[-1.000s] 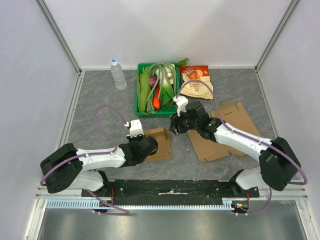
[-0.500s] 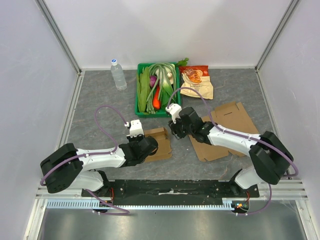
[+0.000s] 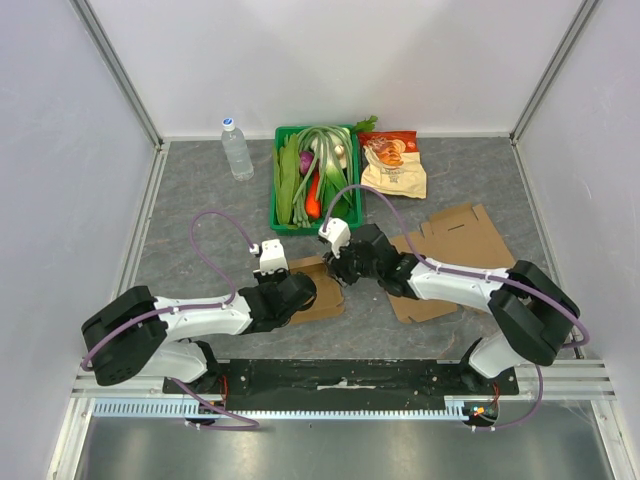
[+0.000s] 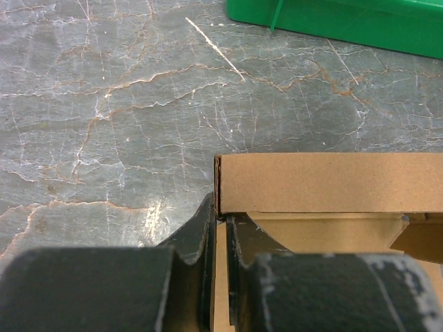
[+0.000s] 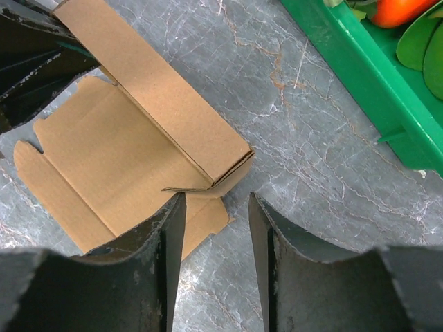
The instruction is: Fold the paper box
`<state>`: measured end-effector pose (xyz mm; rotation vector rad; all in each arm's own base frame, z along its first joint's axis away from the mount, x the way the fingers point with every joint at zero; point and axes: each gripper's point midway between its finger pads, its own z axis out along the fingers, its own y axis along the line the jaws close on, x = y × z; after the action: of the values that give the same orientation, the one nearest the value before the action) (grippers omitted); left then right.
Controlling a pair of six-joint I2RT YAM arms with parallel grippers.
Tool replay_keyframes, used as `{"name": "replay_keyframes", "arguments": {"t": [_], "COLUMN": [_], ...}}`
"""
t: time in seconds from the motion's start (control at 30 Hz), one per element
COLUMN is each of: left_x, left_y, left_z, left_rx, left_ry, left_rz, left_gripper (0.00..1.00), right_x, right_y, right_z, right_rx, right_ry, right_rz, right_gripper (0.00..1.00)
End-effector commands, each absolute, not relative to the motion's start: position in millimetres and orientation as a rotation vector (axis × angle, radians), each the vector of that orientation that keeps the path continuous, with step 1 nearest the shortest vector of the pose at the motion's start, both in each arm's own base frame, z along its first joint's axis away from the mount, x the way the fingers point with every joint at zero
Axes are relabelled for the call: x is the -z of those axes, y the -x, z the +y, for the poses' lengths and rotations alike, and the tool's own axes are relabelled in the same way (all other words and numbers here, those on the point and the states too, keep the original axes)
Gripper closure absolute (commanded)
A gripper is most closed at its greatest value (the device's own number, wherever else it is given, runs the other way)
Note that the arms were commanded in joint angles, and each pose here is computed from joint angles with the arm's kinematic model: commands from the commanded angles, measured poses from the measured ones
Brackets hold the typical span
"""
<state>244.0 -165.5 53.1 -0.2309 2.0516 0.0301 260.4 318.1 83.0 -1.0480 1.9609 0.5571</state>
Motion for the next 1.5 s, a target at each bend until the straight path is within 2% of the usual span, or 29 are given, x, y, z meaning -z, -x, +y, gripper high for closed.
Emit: {"name": "replay_keyframes", "arguments": {"t": [0.0,0.1,0.37,0.63,0.8,1.03,1.27,1.4,1.47], "left_x": [-64,-65,-66,-65,-65,-65,-66,-66,-66], "left_y": [-251,-251,-252,-250,-251,-250,-251,-251,-251], "left_z": [-172,-173,-175,-176,-177,-177,-177,-177,-177], "left_rx": [-0.027,-0.026,-0.037,-0.05,-0.054,-0.053,-0.057,-0.056,-0.057], "left_ry": [0.238,0.239,0.232,0.222,0.218,0.221,0.219,0.22,0.219], "left_rz": [2.011,2.01,2.006,2.011,2.012,2.012,2.014,2.014,2.014], "left_gripper": [0.98,0.98,0.98,0.98,0.98,0.98,0.98,0.98,0.98], "right_x": [-100,-101,-112,-112,-104,-105,-135,-132,-117], "right_y": [-266,-271,-278,-285,-287,-264,-234,-259,-272], "right_z": [332,328,326,329,331,335,295,244,226], "right_rx": [-0.602,-0.554,-0.491,-0.415,-0.405,-0.526,-0.578,-0.392,-0.316], "right_ry": [1.007,0.956,0.818,0.786,0.799,0.838,0.718,0.543,0.548], "right_rz": [1.839,1.812,1.704,1.657,1.668,1.769,1.841,1.947,1.994], "right_gripper": [0.49,0.47,0.55,0.53,0.57,0.36,0.25,0.24,0.29]}}
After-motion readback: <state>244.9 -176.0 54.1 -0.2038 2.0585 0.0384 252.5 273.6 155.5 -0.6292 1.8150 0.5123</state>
